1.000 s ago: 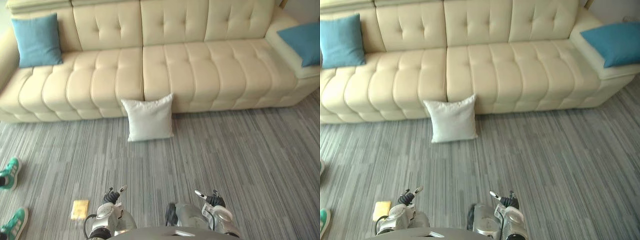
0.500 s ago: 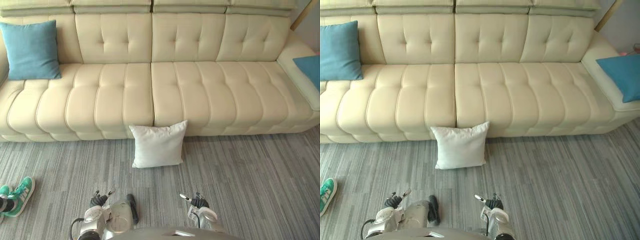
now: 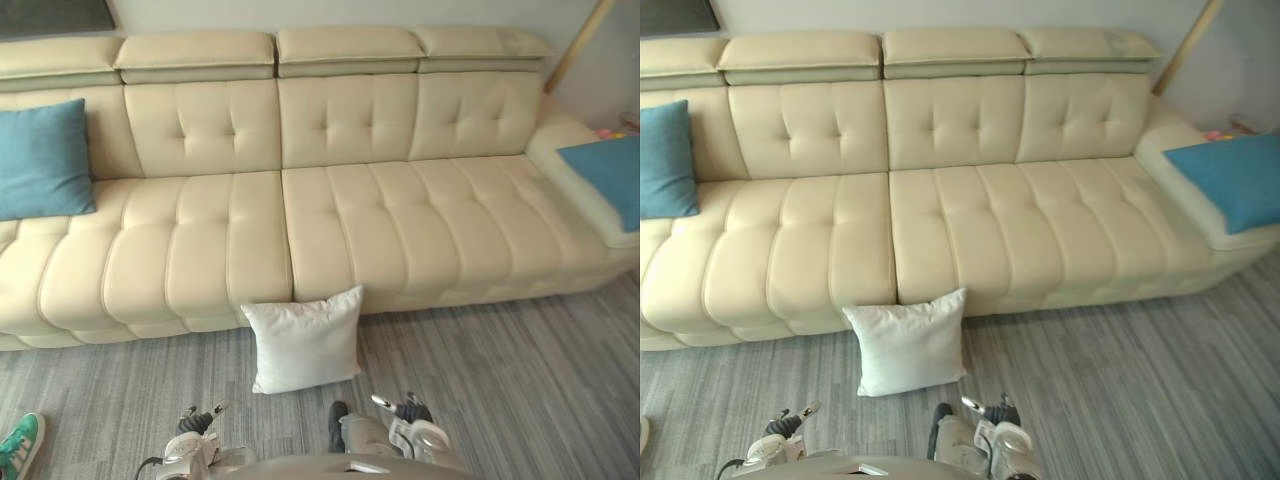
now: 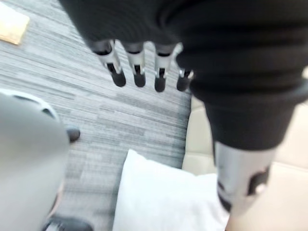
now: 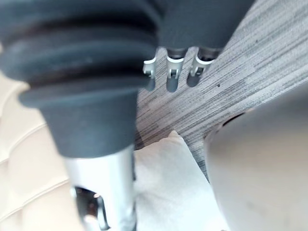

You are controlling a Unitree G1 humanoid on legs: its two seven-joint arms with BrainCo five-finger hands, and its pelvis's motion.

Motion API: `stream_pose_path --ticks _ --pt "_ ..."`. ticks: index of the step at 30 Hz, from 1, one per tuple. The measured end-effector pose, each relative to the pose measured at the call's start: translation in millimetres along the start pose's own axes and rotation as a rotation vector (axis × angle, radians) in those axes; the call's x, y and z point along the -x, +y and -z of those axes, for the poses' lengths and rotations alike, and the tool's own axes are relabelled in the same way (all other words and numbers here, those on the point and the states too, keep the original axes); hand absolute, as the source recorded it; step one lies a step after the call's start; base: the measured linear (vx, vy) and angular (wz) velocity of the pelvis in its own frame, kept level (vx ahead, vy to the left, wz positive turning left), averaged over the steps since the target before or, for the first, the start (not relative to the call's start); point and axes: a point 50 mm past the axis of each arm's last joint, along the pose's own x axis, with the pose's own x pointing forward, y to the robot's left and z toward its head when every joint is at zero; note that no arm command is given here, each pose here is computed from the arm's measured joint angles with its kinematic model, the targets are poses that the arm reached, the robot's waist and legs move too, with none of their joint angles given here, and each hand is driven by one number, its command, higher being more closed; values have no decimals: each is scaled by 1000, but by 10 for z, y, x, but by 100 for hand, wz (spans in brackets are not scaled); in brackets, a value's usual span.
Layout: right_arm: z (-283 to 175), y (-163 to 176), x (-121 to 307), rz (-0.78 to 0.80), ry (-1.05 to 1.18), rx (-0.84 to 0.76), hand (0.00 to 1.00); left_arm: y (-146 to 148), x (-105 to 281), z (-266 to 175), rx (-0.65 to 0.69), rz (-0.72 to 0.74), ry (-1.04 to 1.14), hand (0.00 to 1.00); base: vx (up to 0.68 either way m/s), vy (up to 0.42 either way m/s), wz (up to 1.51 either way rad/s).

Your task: Pick up cushions and gather them together orderly.

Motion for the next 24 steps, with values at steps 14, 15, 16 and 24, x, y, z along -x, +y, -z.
stream_pose_path --ticks 14,15,16,24 --pt "87 74 37 -20 22 3 0 115 -25 -146 -5 -29 -49 0 40 30 8" --pt "114 88 44 -22 33 1 0 140 -27 -141 -10 -34 -46 0 18 123 -44" --pt "126 92 48 -23 38 1 0 150 -27 -137 -14 -36 -45 0 36 157 -54" --pt "159 43 55 -13 45 9 0 82 -22 -95 -100 -9 -36 0 19 93 -18"
